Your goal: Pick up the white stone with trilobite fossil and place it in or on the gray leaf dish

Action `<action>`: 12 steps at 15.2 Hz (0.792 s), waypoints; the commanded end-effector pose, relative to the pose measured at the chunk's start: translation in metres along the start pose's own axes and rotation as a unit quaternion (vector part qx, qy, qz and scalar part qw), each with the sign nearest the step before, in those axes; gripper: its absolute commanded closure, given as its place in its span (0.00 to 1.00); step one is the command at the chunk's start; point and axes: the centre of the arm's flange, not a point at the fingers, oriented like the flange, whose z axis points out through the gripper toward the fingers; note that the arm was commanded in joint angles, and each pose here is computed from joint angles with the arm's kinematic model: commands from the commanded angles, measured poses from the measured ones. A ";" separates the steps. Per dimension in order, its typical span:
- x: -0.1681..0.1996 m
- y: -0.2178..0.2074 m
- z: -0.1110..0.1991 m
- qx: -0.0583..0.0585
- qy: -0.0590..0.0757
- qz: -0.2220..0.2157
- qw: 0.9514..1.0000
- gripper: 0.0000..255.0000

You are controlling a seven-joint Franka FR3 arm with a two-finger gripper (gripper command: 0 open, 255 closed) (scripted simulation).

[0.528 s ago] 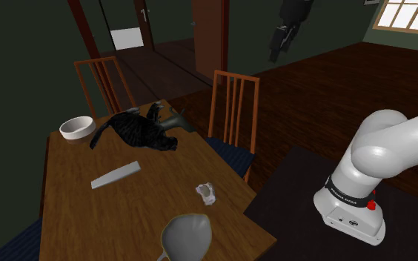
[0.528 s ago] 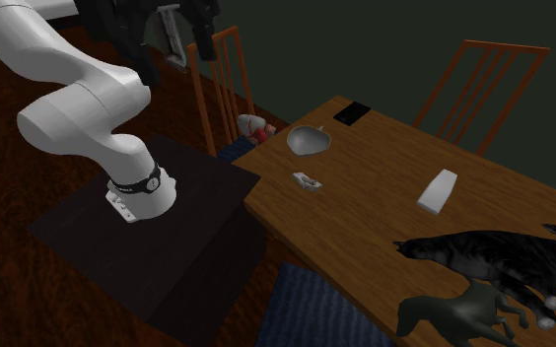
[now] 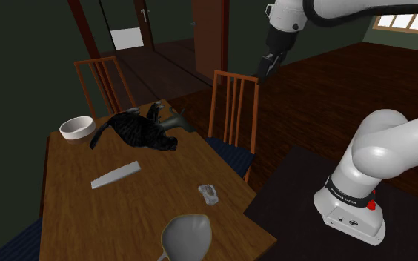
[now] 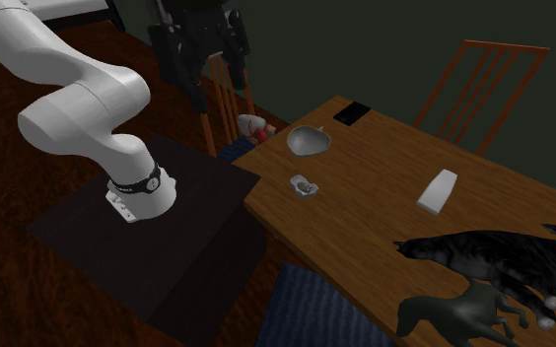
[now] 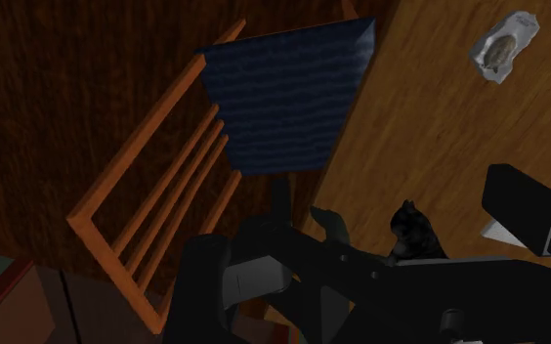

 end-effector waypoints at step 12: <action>-0.013 -0.119 0.128 -0.020 0.018 0.018 0.999 0.00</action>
